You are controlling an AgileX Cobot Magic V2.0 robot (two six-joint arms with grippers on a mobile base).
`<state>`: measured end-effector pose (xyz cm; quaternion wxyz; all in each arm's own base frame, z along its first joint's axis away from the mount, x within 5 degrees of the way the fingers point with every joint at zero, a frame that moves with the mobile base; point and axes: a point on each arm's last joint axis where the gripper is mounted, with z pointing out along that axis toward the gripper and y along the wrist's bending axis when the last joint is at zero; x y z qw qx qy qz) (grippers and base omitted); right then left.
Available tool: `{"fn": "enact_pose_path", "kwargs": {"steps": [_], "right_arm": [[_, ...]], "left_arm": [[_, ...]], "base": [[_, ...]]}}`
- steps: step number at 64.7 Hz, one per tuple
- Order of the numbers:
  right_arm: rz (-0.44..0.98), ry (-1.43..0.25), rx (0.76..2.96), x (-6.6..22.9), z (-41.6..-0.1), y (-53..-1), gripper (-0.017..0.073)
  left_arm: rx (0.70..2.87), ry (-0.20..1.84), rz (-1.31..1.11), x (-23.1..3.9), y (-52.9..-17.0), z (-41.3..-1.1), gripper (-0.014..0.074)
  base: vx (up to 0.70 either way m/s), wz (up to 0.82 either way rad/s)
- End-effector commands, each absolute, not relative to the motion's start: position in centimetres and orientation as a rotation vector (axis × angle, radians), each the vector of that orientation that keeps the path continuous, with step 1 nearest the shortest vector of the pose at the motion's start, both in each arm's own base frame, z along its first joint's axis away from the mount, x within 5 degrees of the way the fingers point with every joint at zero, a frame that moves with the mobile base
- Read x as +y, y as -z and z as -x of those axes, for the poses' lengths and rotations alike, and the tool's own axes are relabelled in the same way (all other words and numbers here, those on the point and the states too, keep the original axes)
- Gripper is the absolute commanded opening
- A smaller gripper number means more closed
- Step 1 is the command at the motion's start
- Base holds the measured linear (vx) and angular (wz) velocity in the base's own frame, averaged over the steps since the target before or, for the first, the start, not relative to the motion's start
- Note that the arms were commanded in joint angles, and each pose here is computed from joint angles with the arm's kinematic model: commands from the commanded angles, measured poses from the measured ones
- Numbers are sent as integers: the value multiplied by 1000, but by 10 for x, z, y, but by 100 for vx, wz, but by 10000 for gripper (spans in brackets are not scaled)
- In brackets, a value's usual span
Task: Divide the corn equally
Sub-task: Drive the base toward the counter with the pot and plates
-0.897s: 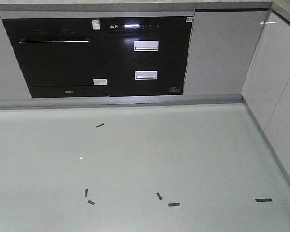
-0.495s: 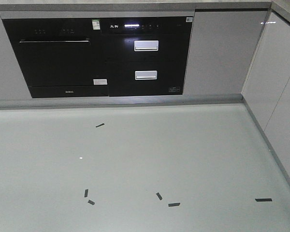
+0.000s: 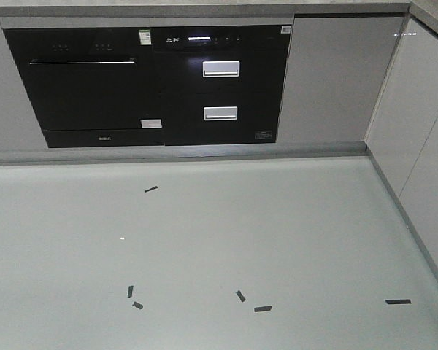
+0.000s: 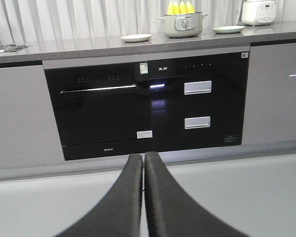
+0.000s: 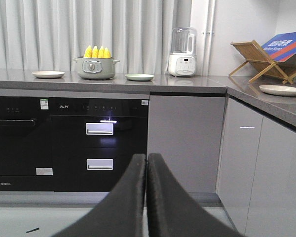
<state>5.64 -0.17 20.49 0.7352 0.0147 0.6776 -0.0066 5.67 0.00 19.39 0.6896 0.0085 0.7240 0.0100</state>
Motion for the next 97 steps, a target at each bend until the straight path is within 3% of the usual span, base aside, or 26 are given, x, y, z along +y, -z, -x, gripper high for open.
{"fn": "enact_pose_path", "kwargs": {"steps": [1, 97], "right_arm": [[-21, 33, 1419, -2, -56, -209, -4], [-21, 33, 1419, -2, -56, -209, -4]], "left_arm": [[1524, -17, -6, 0, -202, -55, -7], [1524, -18, -7, 0, -203, -55, -6]], "base": [[0, 0], [3, 2]]}}
